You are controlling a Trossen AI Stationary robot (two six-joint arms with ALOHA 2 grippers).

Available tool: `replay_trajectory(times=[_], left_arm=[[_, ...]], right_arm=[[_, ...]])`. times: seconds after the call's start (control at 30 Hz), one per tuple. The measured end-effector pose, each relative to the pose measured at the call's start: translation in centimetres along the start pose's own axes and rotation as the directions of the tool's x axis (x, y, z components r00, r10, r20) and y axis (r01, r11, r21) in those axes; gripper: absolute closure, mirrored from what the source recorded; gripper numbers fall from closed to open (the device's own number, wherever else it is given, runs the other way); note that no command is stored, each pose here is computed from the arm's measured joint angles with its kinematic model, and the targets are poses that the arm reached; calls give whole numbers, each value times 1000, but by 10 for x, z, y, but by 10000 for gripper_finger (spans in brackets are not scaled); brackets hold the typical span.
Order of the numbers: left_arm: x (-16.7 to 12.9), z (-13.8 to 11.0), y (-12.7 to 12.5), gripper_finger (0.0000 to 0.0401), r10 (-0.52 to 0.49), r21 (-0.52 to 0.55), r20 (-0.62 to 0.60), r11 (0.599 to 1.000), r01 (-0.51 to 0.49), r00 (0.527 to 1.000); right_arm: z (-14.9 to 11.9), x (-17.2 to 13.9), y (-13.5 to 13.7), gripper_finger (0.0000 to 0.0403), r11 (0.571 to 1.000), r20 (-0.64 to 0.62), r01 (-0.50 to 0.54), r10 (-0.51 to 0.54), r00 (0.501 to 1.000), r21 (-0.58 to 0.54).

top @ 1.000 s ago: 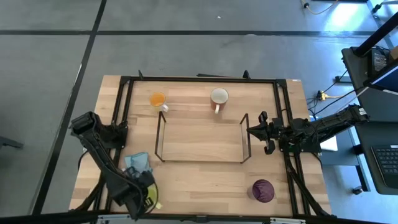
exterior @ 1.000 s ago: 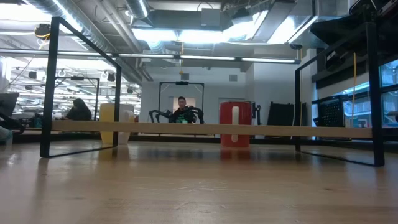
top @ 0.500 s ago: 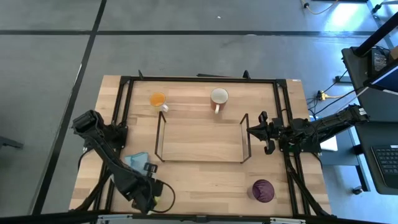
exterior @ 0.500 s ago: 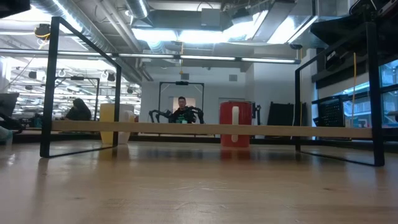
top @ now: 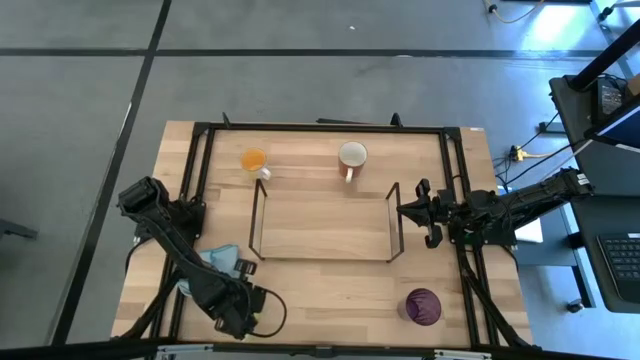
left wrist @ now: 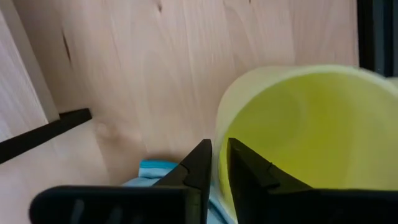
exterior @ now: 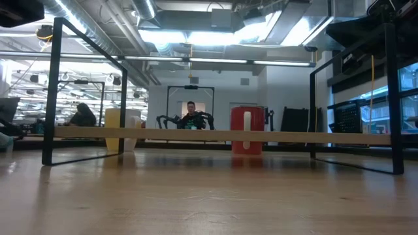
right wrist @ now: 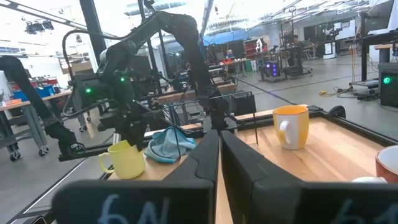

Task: Stack small to large cups/mugs on shelf
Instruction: Put the green cup on the shelf

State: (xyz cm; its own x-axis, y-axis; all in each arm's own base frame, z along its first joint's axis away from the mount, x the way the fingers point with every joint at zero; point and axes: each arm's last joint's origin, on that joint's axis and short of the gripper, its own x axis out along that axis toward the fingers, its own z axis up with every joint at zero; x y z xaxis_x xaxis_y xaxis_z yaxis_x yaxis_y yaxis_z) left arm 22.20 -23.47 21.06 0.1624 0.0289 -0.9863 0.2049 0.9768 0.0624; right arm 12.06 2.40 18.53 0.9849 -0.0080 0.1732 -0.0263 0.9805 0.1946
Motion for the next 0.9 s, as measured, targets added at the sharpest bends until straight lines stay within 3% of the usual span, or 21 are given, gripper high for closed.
replay_trajectory(times=[0.17, 0.37, 0.57, 0.63, 0.67, 0.73, 0.8, 0.9], left_arm=[[-7, -2, 3, 356, 38, 18, -41, 999, -37, 998], [-19, 0, 6, 349, 81, -34, -46, 996, -83, 996], [-24, 2, 1, 343, 61, -119, -28, 991, -64, 998], [-27, 0, 1, 341, 72, -201, -44, 976, -79, 996], [-29, -2, 3, 341, 87, -281, -68, 954, -103, 994], [-33, -9, 7, 341, 125, -473, -146, 863, -180, 981], [-37, -14, 8, 342, 136, -647, -211, 722, -243, 968], [-40, -20, 0, 344, 95, -851, -236, 460, -253, 967]], right_arm=[[0, 0, 0, 382, 1000, 0, 0, 0, 1000, 0], [0, 0, 0, 382, 1000, 0, 0, 0, 1000, 0], [0, 0, 0, 382, 1000, 0, 0, 0, 1000, -1], [0, 0, 0, 382, 1000, 0, 0, 0, 1000, 0], [0, 0, 0, 382, 1000, 0, 0, 0, 1000, 0], [0, 0, 0, 382, 1000, 0, 0, 0, 1000, -1], [0, 0, 0, 382, 1000, 0, 0, 0, 1000, 0], [0, 0, 0, 382, 1000, 0, -1, 1, 1000, -1]])
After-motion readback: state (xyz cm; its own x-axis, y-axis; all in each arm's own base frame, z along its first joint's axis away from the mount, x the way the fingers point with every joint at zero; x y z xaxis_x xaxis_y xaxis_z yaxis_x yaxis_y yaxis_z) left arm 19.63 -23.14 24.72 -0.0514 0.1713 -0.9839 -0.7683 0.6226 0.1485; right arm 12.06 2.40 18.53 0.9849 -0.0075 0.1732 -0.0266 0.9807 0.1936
